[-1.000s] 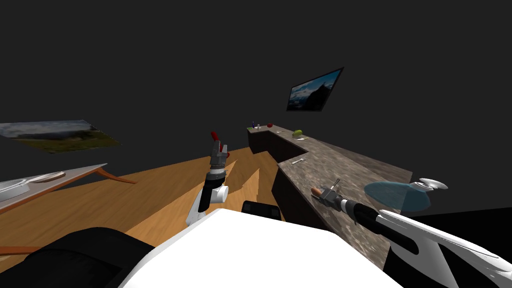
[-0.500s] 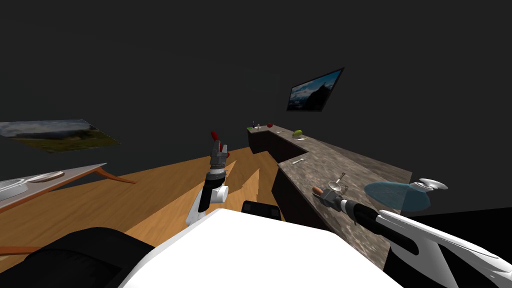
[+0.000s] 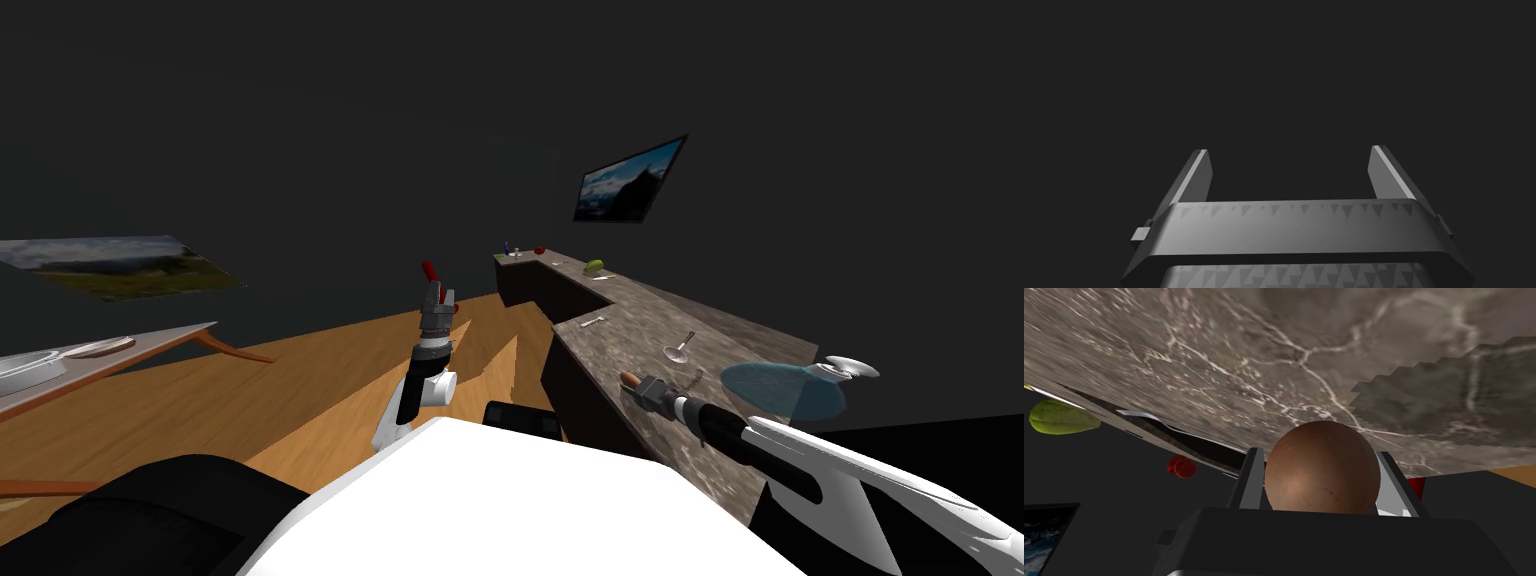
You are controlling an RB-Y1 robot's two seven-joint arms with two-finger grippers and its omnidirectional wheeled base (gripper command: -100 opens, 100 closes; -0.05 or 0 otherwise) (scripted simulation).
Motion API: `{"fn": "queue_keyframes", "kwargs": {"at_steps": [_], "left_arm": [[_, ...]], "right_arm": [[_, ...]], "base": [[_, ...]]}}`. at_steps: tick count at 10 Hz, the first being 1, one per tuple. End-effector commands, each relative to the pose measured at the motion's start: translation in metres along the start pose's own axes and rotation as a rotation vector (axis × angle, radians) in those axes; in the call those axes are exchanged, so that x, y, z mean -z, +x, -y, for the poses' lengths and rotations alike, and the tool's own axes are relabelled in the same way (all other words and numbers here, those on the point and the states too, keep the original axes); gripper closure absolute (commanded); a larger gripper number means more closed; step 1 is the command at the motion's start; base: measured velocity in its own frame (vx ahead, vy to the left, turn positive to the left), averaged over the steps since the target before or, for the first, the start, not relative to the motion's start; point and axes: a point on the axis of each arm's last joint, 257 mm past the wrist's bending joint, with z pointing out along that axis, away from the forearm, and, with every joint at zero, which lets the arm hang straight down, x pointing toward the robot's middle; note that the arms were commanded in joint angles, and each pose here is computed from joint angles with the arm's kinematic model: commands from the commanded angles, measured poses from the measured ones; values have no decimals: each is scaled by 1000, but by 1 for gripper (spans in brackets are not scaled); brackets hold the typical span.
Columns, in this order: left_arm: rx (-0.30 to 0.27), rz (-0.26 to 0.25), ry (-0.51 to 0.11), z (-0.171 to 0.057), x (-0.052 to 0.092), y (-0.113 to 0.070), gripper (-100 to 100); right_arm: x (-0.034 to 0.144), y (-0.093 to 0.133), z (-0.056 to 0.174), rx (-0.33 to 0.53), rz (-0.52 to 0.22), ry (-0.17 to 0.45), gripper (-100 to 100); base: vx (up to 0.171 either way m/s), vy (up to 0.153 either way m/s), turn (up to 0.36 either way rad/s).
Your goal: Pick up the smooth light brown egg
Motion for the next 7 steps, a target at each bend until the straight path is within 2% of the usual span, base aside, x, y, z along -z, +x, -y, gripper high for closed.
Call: {"fn": "queue_keyframes", "kwargs": {"at_steps": [1, 6, 7], "left_arm": [[0, 0, 0, 0, 0, 0, 0], [0, 0, 0, 0, 0, 0, 0], [0, 0, 0, 0, 0, 0, 0]], "right_arm": [[0, -6, -5, -2, -3, 2, 100], [0, -19, -18, -7, -4, -1, 100], [0, -20, -19, -7, -5, 0, 0]], "base": [[-23, -59, 7], [-23, -48, 10], [0, 0, 0]]}}
